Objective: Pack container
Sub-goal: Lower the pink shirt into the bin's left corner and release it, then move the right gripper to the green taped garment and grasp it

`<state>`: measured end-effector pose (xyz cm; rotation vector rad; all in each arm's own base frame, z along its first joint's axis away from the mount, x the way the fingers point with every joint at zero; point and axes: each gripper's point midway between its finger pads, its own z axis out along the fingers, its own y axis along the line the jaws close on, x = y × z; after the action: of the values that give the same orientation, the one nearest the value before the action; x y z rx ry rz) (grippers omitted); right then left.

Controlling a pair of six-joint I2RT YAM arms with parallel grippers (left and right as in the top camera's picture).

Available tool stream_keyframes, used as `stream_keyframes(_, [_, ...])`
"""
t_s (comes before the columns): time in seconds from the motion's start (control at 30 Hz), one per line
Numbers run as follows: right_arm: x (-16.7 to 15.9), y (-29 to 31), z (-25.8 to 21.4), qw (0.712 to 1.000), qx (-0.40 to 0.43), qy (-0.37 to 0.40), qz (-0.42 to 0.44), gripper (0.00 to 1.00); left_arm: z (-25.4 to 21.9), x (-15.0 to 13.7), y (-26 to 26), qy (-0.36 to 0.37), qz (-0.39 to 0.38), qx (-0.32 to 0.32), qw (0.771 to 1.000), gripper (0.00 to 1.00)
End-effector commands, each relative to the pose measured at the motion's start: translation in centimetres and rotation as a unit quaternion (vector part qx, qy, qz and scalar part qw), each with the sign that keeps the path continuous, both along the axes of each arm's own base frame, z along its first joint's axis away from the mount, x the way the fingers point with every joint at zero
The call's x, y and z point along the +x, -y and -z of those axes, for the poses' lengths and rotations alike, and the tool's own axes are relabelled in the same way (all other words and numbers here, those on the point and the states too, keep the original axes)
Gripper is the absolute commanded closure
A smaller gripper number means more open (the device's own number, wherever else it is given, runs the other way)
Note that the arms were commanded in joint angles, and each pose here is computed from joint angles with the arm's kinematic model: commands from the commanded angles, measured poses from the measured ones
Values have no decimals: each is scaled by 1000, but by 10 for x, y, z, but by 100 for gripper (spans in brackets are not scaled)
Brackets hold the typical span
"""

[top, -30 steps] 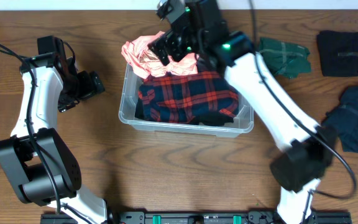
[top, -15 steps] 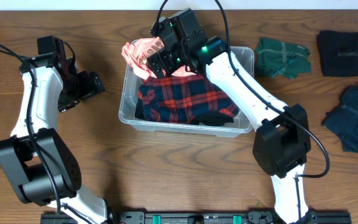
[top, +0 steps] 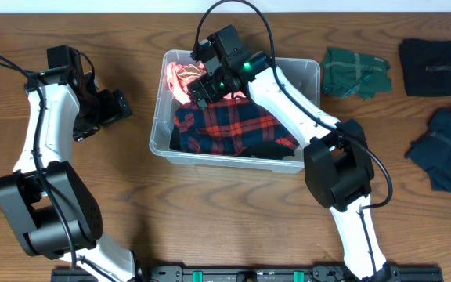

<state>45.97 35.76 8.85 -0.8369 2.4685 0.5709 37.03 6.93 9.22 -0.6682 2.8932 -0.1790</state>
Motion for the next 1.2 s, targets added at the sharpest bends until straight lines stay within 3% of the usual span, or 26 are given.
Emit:
stream_keyframes(0.0, [-5,-1,13,999,1,-31,9,1,2,-3,-2,-5,1,2,1000,2])
stream_keyframes(0.17, [9,6,-45,999,28,9,20,1,2,-3,-2,-5,1,2,1000,2])
stream_keyframes(0.33, [14,26,-140,994,84,58,26,1,2,-3,-2,-5,1,2,1000,2])
stream_keyframes(0.47, [18,68,-201,988,97,111,55,1,2,-3,-2,-5,1,2,1000,2])
stream_keyframes(0.57, [29,122,-222,982,72,133,114,1,2,-3,-2,-5,1,2,1000,2])
stream_keyframes(0.7, [41,208,-213,972,39,99,210,1,2,-3,-2,-5,1,2,1000,2])
stream_keyframes(0.9, [52,324,-154,936,25,5,352,1,2,-3,-2,-5,1,2,1000,2])
stream_keyframes(1.07, [56,374,-106,935,32,-15,353,1,2,-3,-2,-5,1,2,1000,2])
stream_keyframes(1.17, [54,404,-74,920,34,-33,390,1,2,-3,-2,-5,1,2,1000,2])
